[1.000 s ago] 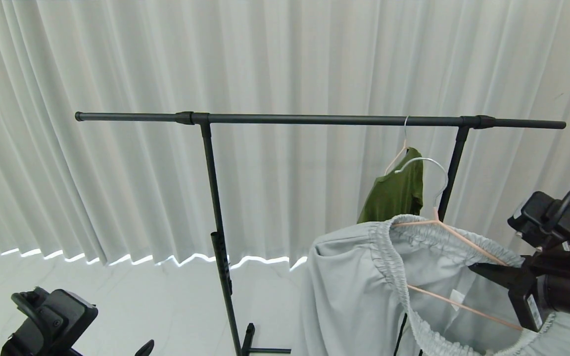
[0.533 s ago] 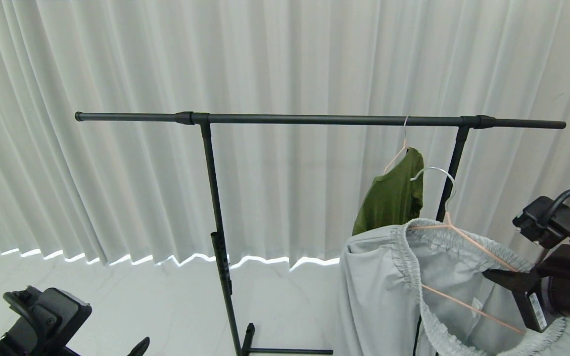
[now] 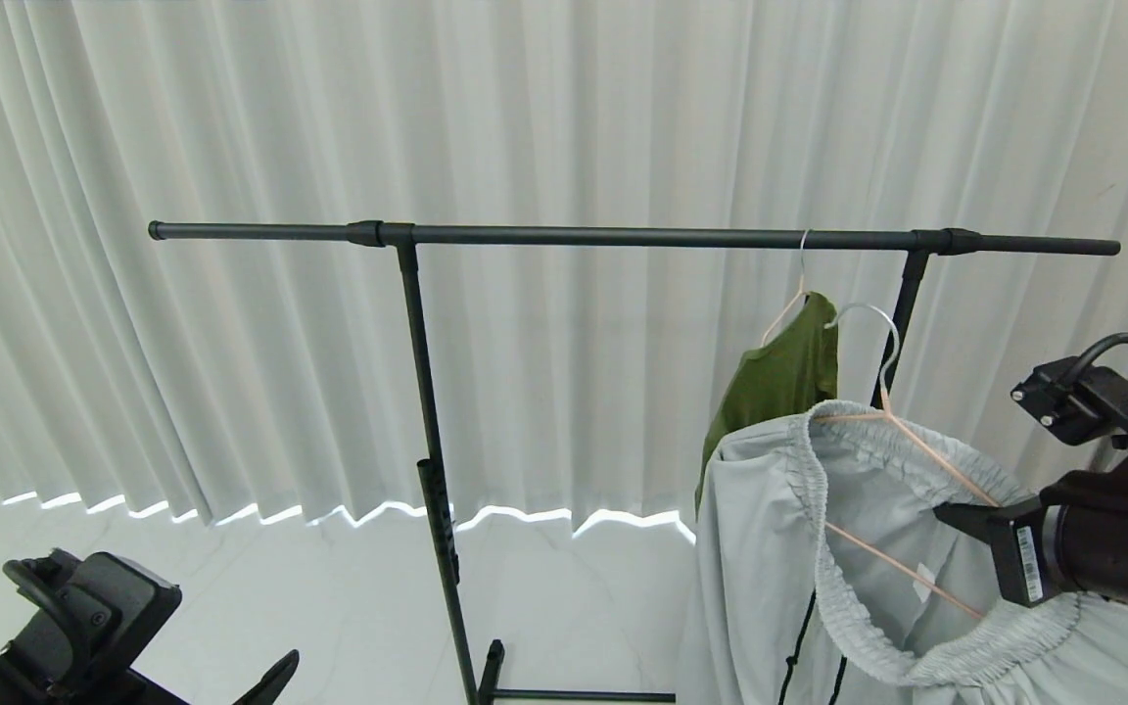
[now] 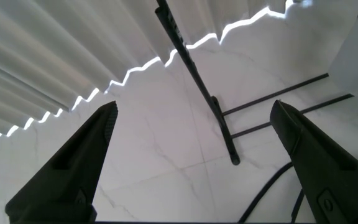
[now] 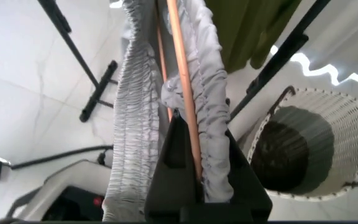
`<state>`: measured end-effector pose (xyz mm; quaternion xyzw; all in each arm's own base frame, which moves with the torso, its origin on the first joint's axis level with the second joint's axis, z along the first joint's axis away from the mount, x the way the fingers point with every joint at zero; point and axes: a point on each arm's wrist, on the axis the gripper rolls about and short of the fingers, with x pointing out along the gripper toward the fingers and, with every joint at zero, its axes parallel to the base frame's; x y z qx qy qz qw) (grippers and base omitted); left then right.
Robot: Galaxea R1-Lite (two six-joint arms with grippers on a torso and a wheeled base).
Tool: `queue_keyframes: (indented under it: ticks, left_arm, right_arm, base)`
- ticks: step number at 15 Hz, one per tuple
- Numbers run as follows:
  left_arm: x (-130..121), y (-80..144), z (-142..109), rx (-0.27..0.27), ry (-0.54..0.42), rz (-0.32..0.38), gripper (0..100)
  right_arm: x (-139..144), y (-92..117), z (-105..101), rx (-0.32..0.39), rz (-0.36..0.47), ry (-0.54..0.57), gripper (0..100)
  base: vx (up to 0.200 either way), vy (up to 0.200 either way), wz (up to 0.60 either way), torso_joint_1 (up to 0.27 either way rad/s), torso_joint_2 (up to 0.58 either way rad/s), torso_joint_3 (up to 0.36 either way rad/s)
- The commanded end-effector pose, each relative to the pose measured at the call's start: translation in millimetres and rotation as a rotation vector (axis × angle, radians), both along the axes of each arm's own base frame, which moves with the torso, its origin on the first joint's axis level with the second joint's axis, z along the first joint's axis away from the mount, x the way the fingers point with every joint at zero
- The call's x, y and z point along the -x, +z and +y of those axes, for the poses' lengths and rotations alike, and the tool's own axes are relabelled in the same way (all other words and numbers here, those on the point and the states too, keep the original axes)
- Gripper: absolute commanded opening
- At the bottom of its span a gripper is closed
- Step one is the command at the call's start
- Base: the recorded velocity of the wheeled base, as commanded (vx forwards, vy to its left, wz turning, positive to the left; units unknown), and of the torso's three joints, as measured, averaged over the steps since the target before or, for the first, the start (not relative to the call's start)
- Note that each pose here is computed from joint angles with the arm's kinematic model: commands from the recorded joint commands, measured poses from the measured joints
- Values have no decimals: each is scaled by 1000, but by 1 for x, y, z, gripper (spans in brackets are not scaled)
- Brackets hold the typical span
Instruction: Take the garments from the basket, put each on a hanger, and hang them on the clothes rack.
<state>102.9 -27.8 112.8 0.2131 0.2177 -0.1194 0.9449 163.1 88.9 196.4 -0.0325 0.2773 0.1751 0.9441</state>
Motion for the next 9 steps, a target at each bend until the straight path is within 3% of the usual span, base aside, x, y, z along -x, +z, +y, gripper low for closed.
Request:
queue_keyframes:
  ticks: [1, 5, 8, 9]
  left_arm:
    - [0, 0, 0, 0, -1, -2, 100]
    - [0, 1, 0, 2, 1, -7, 100]
    - [-2, 4, -1, -2, -2, -17, 100]
    - [-3, 5, -1, -2, 2, -24, 100]
  right_arm:
    - [-5, 2, 4, -15, -23, 7, 0]
    - [0, 12, 18, -110, -73, 115, 0]
    - [0, 13, 26, -127, -92, 152, 0]
    - [-2, 13, 27, -130, -98, 154, 0]
  base:
    - [0, 0, 0, 0, 0, 0]
    - [0, 0, 0, 0, 0, 0]
    - [0, 0, 0, 0, 0, 0]
    - [0, 200, 0, 2, 12, 7]
